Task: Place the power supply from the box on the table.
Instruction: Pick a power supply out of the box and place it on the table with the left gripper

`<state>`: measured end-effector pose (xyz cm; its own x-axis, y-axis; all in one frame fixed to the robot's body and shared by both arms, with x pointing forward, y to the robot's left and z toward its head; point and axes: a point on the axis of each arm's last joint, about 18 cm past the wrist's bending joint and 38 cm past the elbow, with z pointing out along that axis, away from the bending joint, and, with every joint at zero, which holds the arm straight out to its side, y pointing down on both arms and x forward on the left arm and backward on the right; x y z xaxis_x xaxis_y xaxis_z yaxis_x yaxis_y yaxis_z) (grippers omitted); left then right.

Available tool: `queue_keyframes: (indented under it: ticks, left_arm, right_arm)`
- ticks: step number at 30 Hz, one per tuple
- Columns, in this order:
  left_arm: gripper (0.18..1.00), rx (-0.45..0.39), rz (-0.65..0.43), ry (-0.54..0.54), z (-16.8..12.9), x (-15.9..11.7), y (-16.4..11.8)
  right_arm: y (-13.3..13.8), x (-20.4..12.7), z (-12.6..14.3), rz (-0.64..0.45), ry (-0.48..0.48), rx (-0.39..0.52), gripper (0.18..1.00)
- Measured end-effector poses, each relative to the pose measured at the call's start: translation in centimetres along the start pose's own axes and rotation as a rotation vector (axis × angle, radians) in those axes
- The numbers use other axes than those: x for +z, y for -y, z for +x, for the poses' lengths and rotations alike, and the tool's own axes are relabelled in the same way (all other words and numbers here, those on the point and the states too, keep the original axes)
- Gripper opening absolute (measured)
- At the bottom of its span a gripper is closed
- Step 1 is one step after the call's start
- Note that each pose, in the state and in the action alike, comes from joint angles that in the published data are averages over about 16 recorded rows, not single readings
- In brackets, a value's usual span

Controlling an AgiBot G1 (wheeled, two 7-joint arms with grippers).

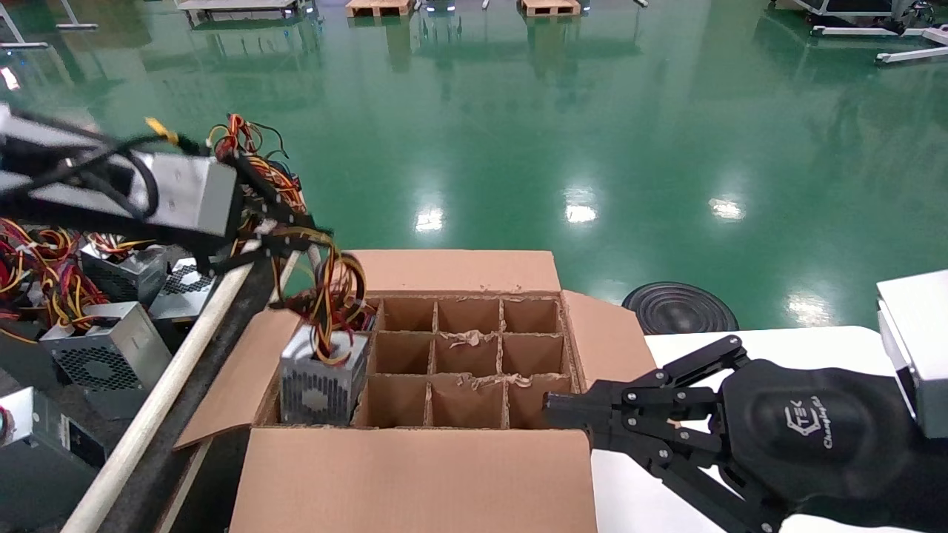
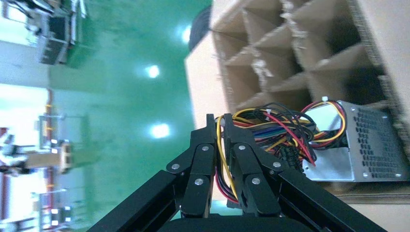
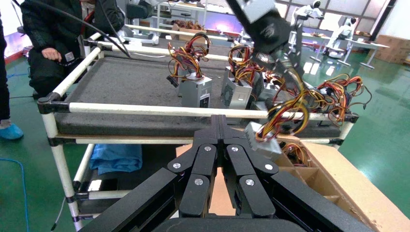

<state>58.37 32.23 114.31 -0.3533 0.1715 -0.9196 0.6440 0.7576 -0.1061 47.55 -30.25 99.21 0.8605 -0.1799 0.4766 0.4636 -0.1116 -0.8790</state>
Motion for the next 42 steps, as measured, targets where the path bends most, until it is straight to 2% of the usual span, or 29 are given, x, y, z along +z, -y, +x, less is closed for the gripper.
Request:
queue_keyframes:
  ticks: [11,20,31,42]
  left_arm:
    - [0.203,0.167,-0.053,0.128,-5.3,-3.9,3.1]
    - [0.203,0.287,-0.177,0.251,-9.7,-7.9,4.1]
    - [0.203,0.349,-0.415,0.401,-13.7,-13.6,1.7]
    - [0.202,0.353,-0.674,0.518,-15.1,-20.3,-1.8]
  right_arm:
    - [0.0,0.0,0.0,0.000,0.000,0.000,0.194]
    - [0.0,0.0,0.0,0.000,0.000,0.000,0.194]
    - [0.0,0.0,0.0,0.000,0.000,0.000,0.194]
    - [0.0,0.0,0.0,0.000,0.000,0.000,0.194]
